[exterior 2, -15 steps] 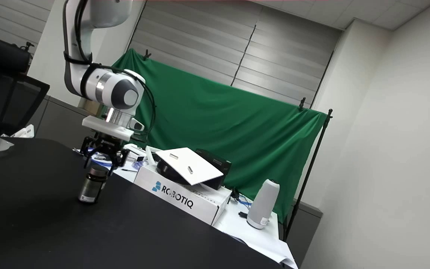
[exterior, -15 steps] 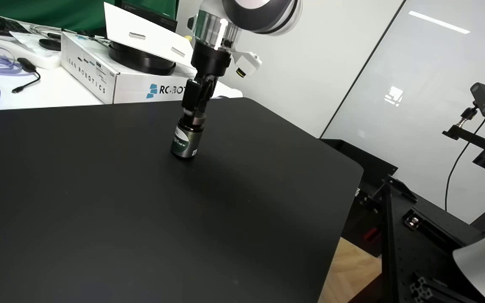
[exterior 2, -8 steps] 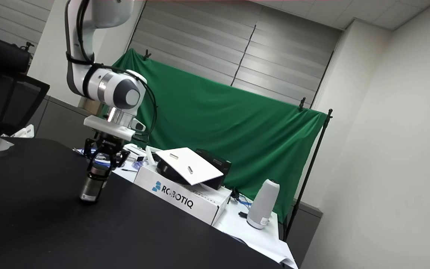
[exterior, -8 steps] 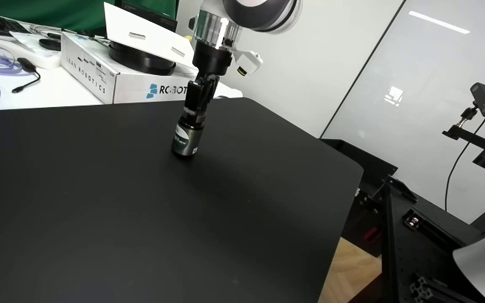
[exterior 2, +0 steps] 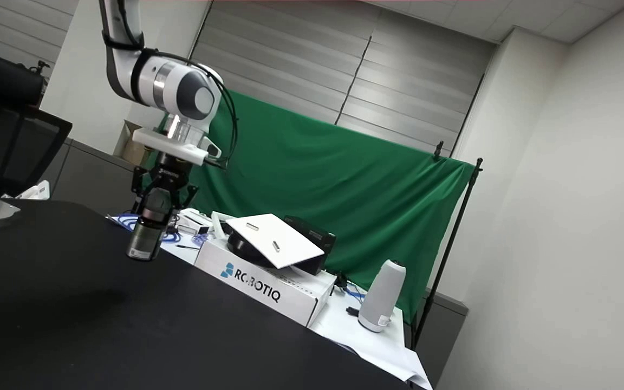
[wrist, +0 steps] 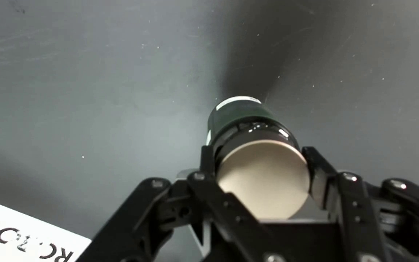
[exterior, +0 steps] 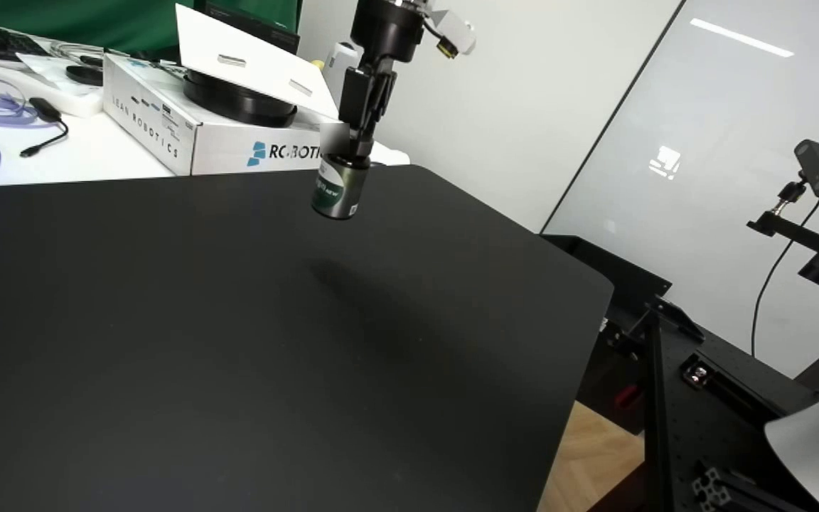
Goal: Move the bottle forward
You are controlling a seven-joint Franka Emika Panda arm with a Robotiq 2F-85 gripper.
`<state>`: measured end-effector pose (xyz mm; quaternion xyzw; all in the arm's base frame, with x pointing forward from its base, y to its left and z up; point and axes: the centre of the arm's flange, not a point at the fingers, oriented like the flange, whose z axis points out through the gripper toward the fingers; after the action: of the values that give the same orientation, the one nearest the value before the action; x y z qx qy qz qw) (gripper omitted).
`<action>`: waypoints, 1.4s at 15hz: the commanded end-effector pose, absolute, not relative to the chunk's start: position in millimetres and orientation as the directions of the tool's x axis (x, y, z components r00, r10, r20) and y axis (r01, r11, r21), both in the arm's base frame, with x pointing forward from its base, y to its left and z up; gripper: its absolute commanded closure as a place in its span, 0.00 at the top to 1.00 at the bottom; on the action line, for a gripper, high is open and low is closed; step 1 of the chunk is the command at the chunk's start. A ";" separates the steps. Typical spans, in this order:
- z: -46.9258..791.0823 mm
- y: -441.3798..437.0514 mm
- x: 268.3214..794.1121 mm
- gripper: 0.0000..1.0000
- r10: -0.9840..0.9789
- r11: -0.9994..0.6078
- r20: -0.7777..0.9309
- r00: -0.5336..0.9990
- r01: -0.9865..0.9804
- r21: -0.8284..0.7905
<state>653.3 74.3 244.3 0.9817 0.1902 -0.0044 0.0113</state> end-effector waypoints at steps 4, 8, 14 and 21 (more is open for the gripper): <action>286.1 53.8 537.6 0.36 0.319 -0.945 -0.094 0.943 0.324 0.046; 279.6 29.5 479.6 0.36 0.258 -0.961 -0.115 0.959 0.267 0.073; 214.4 -2.4 439.1 0.36 0.159 -0.985 -0.073 0.984 0.164 0.060; 175.4 -9.1 426.0 0.36 0.094 -0.993 0.017 0.995 0.092 0.071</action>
<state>434.6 -9.4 189.5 0.9972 0.0695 -0.0027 0.0284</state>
